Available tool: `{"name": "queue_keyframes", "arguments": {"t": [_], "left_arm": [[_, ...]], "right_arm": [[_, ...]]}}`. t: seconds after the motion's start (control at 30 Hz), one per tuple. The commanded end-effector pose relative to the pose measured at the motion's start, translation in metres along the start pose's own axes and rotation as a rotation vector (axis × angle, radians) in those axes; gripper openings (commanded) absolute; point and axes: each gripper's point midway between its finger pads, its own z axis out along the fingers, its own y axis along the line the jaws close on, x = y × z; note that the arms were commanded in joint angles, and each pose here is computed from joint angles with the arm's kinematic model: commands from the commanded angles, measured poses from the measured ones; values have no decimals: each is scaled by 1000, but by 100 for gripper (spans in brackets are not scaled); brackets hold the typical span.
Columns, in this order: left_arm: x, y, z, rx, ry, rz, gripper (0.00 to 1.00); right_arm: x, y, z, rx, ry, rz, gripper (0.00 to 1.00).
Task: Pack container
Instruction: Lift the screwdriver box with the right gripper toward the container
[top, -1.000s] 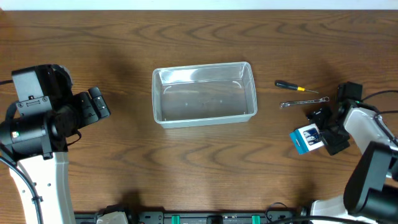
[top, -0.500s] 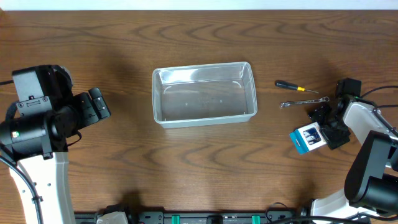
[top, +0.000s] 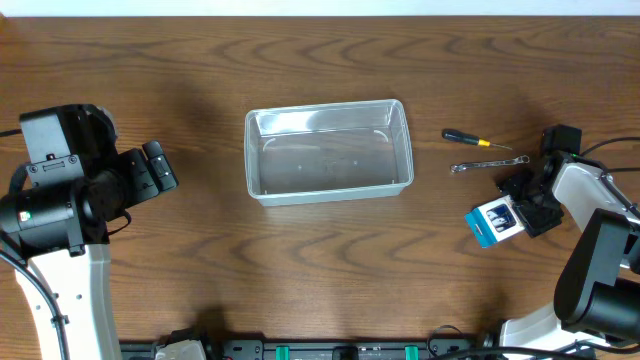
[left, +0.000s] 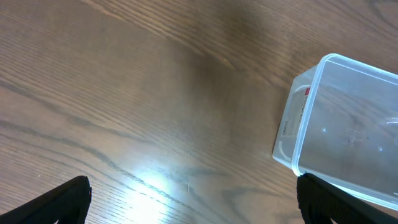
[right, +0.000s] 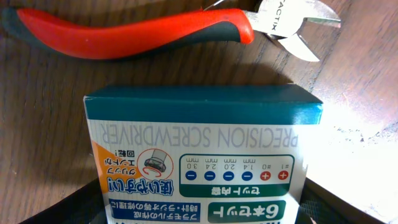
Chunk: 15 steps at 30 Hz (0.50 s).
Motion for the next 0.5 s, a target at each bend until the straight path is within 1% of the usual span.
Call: {"name": "queue_keyframes", "arguments": {"t": [0.0,0.13,0.3,0.37,0.47], "left_arm": [[-1,-1,-1,2,-2,1,98],[-1,-1,-1,2,-2,1,98],[-2,-1,-1,2,-3,1,98],[-2,-1,-1,2,-3,1,98],[-2,-1,-1,2,-3,2,98]], "right_arm": [[45,-15,28,35,194,-4,75],[44,-15,28,32,194,-19,73],[39,-8,20,1,171,-78,73],[33,-1,11,-29,145,-118,73],[22,17,-12,-92,86,-193,68]]}}
